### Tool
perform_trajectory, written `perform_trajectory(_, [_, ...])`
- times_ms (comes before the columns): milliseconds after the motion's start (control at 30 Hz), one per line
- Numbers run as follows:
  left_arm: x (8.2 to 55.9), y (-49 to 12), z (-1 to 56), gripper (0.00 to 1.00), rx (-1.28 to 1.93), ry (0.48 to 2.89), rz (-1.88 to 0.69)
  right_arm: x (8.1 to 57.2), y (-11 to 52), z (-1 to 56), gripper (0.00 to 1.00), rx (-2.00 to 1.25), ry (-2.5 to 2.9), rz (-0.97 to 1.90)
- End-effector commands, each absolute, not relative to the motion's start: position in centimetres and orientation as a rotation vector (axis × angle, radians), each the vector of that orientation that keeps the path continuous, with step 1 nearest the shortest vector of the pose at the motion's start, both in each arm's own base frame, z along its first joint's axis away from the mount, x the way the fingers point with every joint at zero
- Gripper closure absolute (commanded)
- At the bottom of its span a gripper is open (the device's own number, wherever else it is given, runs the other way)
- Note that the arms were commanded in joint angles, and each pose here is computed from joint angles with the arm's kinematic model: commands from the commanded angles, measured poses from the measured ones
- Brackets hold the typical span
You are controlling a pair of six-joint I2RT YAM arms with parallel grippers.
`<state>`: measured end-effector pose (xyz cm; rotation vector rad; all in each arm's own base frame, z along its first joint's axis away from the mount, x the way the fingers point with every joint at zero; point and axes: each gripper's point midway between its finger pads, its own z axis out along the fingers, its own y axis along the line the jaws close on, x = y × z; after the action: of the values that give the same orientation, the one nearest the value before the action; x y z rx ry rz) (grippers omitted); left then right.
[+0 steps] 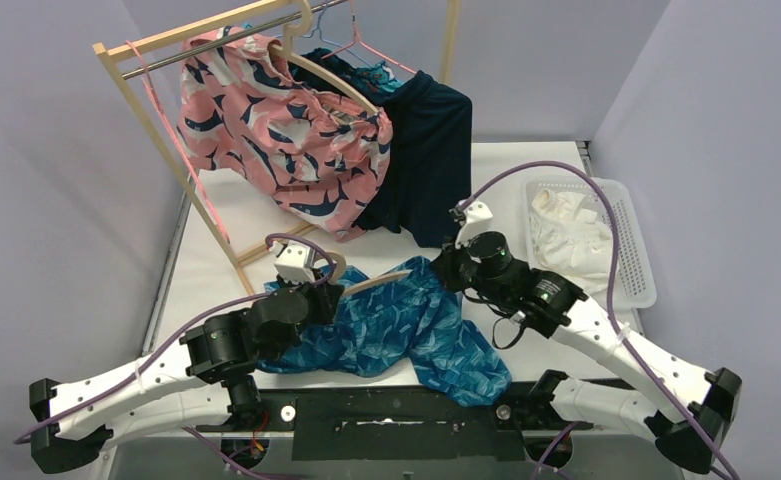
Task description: Remove the shorts from the hanger
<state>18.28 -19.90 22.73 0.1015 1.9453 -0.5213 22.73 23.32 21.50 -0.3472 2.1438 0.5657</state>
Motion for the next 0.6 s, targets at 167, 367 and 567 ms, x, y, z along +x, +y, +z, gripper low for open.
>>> perform_trajectory(167, [18.6,-19.5,26.5,1.00,-0.039,1.848,-0.631,25.3,14.2,20.0,1.00,0.055,2.161,0.221])
perform_trajectory(367, [18.9,-19.6,27.1,1.00,-0.048,1.825,-0.641,25.8,15.4,17.5,1.00,-0.007,2.219,0.391])
perform_trajectory(567, [18.9,-20.5,26.8,1.00,-0.017,1.835,-0.649,25.0,18.7,18.5,0.77,-0.146,2.138,0.623])
